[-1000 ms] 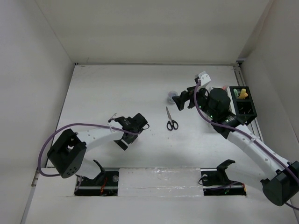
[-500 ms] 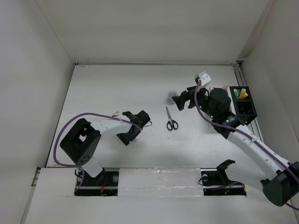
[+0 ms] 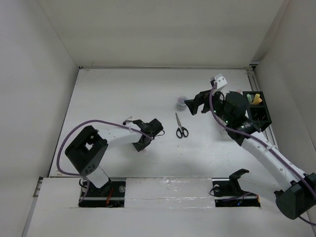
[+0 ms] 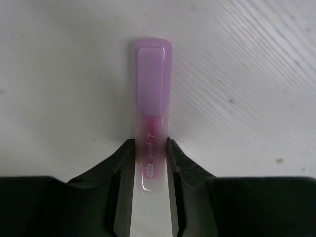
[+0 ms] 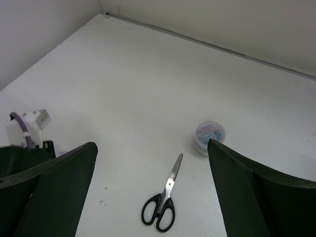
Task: Sort the stationery into containers
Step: Pick up the stationery from the center of the board.
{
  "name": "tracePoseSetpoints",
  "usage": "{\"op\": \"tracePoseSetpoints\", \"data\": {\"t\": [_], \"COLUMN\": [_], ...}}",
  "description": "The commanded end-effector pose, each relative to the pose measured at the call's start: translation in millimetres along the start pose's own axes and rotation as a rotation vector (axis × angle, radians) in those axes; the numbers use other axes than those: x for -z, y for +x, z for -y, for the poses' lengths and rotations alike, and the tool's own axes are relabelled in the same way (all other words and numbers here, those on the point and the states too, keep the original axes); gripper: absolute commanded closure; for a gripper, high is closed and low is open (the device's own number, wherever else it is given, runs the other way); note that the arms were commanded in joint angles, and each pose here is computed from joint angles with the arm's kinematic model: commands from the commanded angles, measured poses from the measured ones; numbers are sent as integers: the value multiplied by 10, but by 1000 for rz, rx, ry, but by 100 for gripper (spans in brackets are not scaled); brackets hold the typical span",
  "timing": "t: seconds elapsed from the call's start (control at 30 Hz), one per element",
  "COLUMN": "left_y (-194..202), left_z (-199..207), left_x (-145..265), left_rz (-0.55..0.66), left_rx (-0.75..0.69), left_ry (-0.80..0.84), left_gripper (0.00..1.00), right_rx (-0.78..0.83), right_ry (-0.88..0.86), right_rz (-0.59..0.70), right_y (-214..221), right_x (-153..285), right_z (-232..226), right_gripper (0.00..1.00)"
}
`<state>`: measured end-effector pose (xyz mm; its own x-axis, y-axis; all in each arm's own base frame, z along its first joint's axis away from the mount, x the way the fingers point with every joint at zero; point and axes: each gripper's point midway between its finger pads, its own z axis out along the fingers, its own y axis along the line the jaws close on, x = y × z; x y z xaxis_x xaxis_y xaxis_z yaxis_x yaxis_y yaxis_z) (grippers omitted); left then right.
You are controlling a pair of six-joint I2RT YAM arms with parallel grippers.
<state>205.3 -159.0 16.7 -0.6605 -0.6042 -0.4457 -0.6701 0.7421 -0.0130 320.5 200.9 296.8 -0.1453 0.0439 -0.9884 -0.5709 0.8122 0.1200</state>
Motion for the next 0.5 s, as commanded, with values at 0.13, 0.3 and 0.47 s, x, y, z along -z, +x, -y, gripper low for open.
{"op": "tracePoseSetpoints", "data": {"t": [0.13, 0.3, 0.47], "left_y": [-254, -329, -390], "left_z": [716, 894, 1103], "left_x": [1036, 1725, 2245], "left_rz": [341, 511, 541], "left_rx": [-268, -438, -470], "left_ry": [342, 560, 842], "left_gripper": [100, 100, 100], "right_rx": [-209, -243, -289], "right_ry": [-54, -237, -314], "right_rz": [31, 87, 144], "right_y": [1, -108, -321], "right_x": [-16, 5, 137], "right_z": [319, -46, -403], "right_gripper": [2, 4, 4]}}
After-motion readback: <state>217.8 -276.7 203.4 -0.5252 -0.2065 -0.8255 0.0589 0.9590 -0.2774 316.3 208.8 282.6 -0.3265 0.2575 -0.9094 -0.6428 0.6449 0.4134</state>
